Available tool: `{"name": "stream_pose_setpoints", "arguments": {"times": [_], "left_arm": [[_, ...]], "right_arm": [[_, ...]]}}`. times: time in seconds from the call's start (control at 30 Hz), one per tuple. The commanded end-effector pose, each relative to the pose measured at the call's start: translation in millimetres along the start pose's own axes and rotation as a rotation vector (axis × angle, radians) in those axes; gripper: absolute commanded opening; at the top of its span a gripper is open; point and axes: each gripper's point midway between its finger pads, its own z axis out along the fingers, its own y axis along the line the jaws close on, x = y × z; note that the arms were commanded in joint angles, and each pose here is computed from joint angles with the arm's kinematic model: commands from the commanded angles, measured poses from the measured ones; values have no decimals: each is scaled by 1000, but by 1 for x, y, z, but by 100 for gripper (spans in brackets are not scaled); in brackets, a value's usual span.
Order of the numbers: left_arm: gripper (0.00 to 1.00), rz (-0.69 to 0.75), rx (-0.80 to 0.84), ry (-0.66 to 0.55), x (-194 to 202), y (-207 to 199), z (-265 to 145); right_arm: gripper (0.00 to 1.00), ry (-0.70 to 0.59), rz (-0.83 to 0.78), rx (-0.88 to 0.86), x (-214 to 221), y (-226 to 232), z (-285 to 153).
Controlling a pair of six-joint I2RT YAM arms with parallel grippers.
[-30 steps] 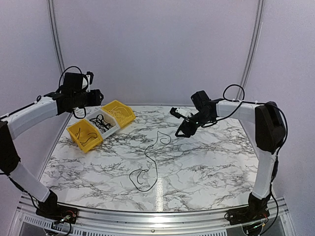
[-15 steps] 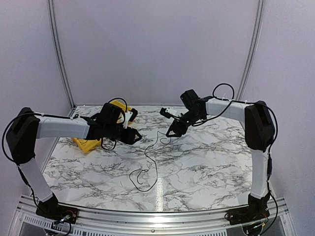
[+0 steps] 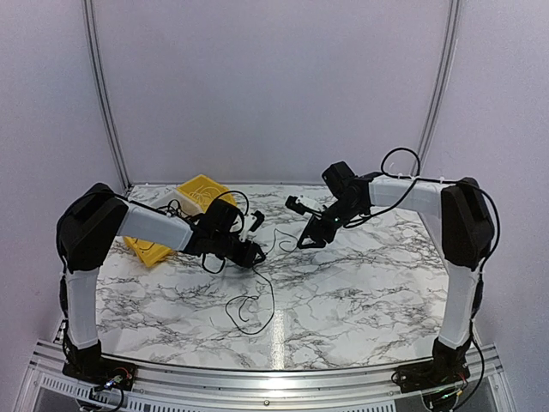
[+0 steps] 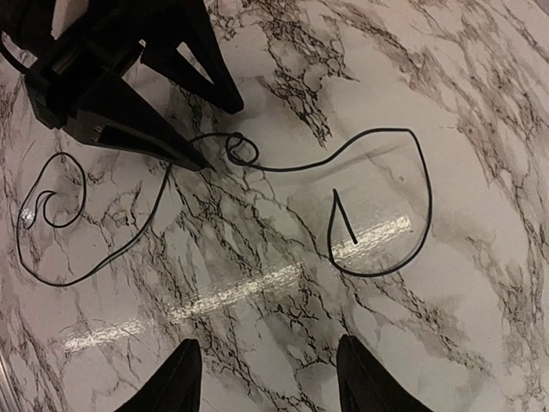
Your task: Untangle the cables
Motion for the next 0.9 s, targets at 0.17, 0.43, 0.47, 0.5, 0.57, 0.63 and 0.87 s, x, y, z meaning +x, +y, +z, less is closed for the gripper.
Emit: {"name": "stream_pose_setpoints", "arguments": {"times": [0.17, 0.43, 0.47, 0.5, 0.57, 0.63, 0.87], "left_arm": [[22, 88, 1, -34, -14, 4, 25], [0, 108, 77, -113, -34, -18, -3], [0, 103, 111, -135, -37, -27, -10], [0, 99, 145, -163, -43, -35, -19], [0, 97, 219, -212, -53, -55, -35], [0, 92, 260, -257, -63, -69, -50], [0, 65, 417, -396, -90, -119, -95]], "right_arm": [[54, -44, -33, 5, -14, 8, -16], [54, -65, -63, 17, -23, 12, -30], [54, -69, -71, 8, -24, 15, -32], [54, -75, -78, -2, -26, 19, -35], [54, -85, -102, -25, -30, 29, -39], [54, -85, -124, -35, -31, 38, -41], [53, -109, -122, -132, -37, 69, -43]]}}
